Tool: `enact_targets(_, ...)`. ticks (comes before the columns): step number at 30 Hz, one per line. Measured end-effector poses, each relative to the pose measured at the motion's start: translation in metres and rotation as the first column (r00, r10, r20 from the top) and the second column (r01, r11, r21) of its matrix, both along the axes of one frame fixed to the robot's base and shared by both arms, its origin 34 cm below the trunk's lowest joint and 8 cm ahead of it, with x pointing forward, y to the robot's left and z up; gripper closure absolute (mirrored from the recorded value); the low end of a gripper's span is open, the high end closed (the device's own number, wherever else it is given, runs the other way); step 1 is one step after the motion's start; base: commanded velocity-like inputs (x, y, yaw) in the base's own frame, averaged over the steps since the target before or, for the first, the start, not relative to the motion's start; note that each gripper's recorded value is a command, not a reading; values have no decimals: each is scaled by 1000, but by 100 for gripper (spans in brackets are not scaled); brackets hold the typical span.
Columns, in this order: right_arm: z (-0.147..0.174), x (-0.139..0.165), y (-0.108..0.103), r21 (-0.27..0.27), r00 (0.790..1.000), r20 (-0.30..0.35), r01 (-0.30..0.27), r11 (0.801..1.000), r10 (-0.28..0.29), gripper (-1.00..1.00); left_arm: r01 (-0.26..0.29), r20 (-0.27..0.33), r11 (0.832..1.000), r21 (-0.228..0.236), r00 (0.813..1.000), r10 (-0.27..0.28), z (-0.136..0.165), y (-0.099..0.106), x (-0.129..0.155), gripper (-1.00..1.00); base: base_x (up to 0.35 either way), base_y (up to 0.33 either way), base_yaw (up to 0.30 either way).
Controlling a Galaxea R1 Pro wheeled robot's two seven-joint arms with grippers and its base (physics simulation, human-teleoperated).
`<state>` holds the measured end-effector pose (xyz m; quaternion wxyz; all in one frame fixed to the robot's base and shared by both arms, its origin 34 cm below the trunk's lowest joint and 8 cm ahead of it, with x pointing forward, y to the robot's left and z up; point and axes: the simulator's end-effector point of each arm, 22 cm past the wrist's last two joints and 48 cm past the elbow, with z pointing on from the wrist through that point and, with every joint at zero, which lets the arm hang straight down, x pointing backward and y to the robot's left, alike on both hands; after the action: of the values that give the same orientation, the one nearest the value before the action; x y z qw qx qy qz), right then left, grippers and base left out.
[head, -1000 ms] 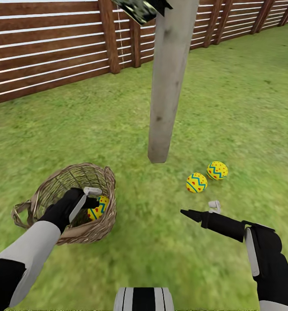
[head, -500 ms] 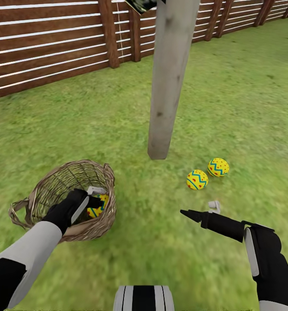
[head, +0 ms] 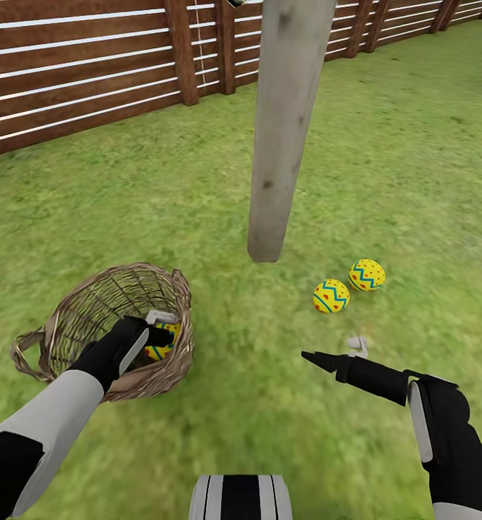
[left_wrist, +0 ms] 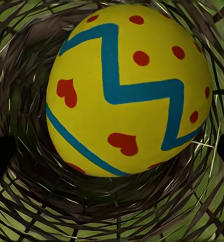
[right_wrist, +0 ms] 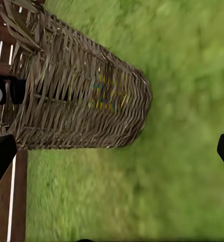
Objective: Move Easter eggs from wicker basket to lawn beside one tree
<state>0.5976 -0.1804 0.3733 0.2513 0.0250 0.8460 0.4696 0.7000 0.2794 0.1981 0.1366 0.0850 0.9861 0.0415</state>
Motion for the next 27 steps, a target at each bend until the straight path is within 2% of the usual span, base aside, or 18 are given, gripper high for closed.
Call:
enact_targets(17,-2,-1,0,0,1000,-5,1,1000,-1,-100,2,20,1000,-2,1000,-2,1,-1,4,-100,0,0,0)
enact_targets(20,-8,-2,0,0,1000,-17,1,1000,-1,-100,2,11,1000,-2,1000,-2,-7,-1,1,-100,0,0,0)
enact_targets(27,-8,-2,0,0,1000,-17,1,1000,-1,-100,4,33,1000,-6,999,-4,-5,-2,6,-100,0,0,0)
